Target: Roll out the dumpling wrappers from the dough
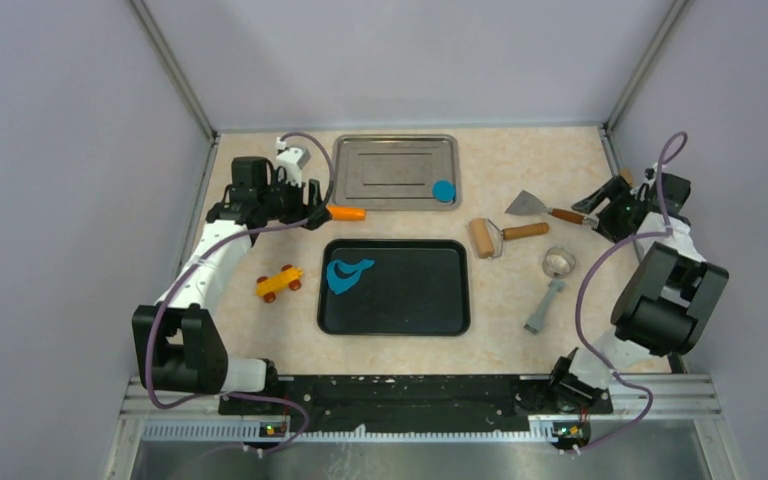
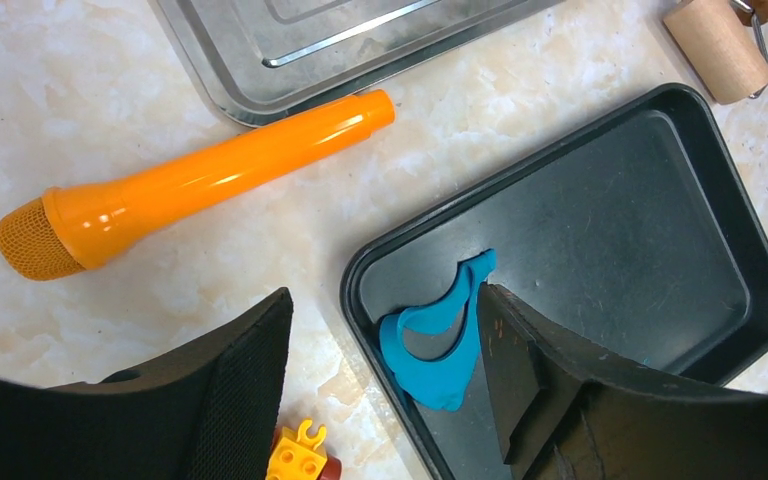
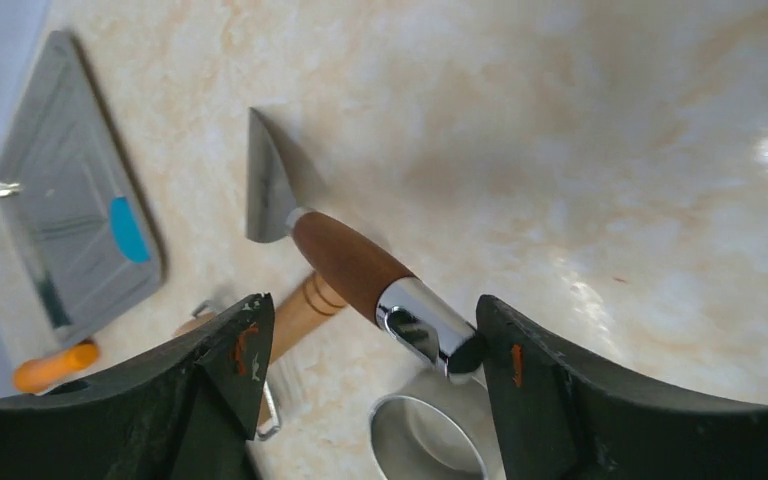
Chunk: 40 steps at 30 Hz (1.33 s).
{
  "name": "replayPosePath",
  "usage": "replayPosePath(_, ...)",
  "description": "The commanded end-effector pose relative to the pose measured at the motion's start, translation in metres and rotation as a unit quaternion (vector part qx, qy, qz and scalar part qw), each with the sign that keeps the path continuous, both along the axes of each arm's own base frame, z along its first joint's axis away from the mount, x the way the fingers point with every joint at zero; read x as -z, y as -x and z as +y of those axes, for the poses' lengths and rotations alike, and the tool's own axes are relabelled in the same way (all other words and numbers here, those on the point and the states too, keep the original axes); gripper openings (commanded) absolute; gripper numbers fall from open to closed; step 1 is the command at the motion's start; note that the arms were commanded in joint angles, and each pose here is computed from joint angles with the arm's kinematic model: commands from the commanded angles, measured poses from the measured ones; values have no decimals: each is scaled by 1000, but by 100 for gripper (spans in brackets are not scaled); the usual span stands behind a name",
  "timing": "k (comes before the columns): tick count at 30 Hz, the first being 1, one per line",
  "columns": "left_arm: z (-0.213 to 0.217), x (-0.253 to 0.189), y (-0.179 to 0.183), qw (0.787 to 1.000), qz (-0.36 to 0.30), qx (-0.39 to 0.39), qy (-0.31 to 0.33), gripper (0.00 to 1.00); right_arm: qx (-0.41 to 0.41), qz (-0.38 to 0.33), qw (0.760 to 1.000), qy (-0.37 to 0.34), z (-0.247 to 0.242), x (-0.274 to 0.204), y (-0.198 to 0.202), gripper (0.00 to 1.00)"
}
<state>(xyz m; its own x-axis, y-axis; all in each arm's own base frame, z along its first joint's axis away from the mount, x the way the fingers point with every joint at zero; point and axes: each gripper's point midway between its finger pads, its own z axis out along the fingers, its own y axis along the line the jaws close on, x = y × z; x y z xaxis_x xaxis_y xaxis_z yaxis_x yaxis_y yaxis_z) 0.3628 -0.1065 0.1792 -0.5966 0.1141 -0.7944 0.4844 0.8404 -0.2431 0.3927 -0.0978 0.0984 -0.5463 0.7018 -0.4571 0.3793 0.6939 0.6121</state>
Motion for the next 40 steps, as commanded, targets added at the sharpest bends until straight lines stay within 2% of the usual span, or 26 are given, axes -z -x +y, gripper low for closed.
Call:
replayPosePath(1,-1,-9,-8,1000,-23,-5,5,71,10,36,991,126,-32,-9,36,77)
replayPosePath(6,6,9,-5,1000,-5,-29,-7,79,-49,56,974,212,-45,-3,56,80)
replayPosePath(8,9,15,-6,999,3,-37,-11,81,-68,45,972,220,-42,-2,55,91)
replayPosePath(10,9,18,-9,999,9,-40,-11,81,-85,16,977,196,-29,-7,46,93)
replayPosePath(12,8,18,-15,999,8,-41,-8,82,-120,-5,972,202,-10,-14,32,93)
replayPosePath(18,12,22,-41,997,18,-69,-16,85,-273,-2,923,270,50,-16,-7,94)
replayPosePath(20,12,15,-55,997,11,-75,-18,88,-300,6,918,260,62,-16,-15,94)
replayPosePath(21,14,9,-63,997,2,-80,-21,95,-302,2,919,253,65,-20,-22,94)
replayPosePath(22,16,-1,-72,996,-13,-89,-24,98,-302,-7,920,249,67,-26,-27,94)
replayPosePath(25,40,-45,-101,983,-89,-146,-59,99,-275,-49,929,244,69,-63,-52,95)
replayPosePath(27,56,-78,-113,971,-136,-180,-84,99,-246,-109,929,253,69,-112,-72,97)
replayPosePath(30,72,-126,-121,954,-184,-216,-99,99,-160,-171,936,262,61,-185,-96,99)
replayPosePath(33,76,-182,-113,950,-205,-217,-93,99,-97,-197,933,285,53,-252,-104,99)
replayPosePath(36,76,-227,-97,948,-223,-214,-81,99,-76,-216,929,292,53,-310,-93,99)
replayPosePath(38,79,-236,-88,943,-232,-228,-70,99,-73,-235,922,298,55,-326,-83,98)
replayPosePath(40,75,-224,-83,947,-228,-217,-66,99,-78,-258,911,311,59,-325,-77,99)
